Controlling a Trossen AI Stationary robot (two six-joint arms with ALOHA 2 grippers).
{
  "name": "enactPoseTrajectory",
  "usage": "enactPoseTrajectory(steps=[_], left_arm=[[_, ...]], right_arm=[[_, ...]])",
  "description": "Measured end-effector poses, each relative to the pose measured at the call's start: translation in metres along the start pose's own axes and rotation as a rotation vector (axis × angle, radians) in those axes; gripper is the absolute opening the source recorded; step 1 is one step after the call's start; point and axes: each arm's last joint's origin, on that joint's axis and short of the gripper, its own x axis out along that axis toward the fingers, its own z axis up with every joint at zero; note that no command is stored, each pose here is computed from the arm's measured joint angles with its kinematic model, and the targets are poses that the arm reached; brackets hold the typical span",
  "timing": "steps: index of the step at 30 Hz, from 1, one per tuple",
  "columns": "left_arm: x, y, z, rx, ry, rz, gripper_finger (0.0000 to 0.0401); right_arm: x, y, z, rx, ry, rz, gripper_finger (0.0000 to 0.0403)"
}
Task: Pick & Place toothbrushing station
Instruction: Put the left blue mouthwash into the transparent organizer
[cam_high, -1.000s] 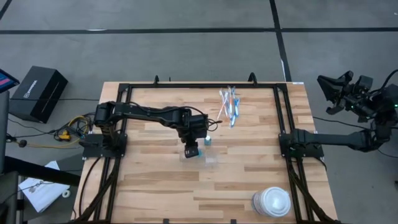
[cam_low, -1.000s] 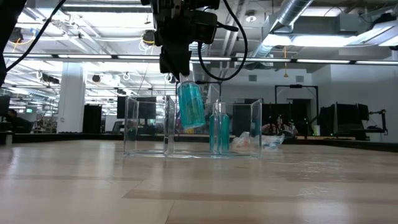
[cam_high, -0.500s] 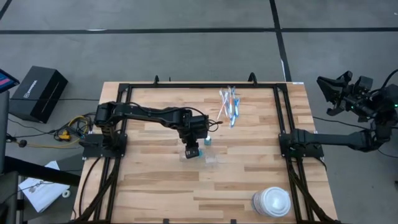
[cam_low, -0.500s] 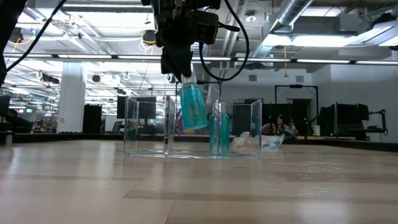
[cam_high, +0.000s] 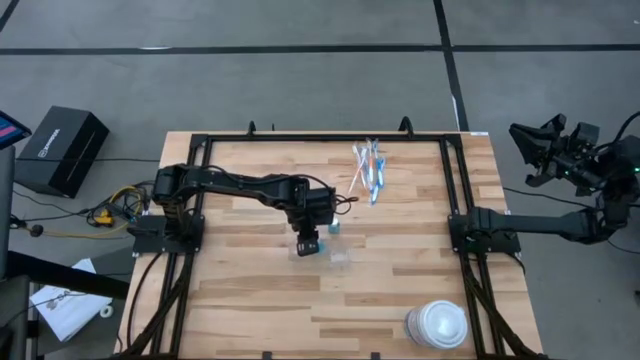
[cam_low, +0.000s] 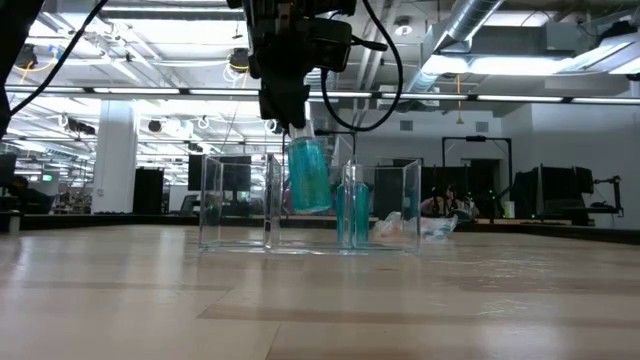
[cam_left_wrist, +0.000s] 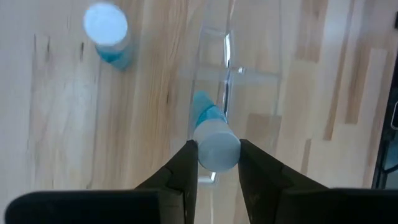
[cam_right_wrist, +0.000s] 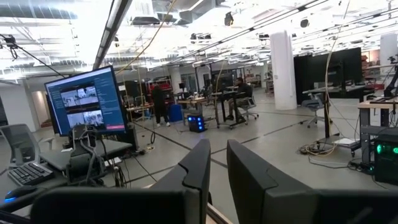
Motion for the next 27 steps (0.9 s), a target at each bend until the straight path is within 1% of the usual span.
enactPoseTrajectory(steps=[5, 18, 23, 27], left_arm=[[-0.001, 0.004, -0.007, 0.016, 0.073, 0.016, 0.0082], [-0.001, 0.004, -0.008, 0.032, 0.09, 0.009, 0.0082], [0.0, 0.01, -0.009, 0.013, 0.109, 0.016, 0.0082], [0.005, 0.014, -0.008, 0.018, 0.127, 0.019, 0.0082]], right_arm=[[0.0, 0.0, 0.0, 0.0, 0.0, 0.006, 0.0047], [0.0, 0.0, 0.0, -0.002, 0.001, 0.006, 0.0047], [0.0, 0.0, 0.0, -0.008, 0.002, 0.006, 0.0047], [0.001, 0.001, 0.0, -0.018, 0.006, 0.024, 0.0047]])
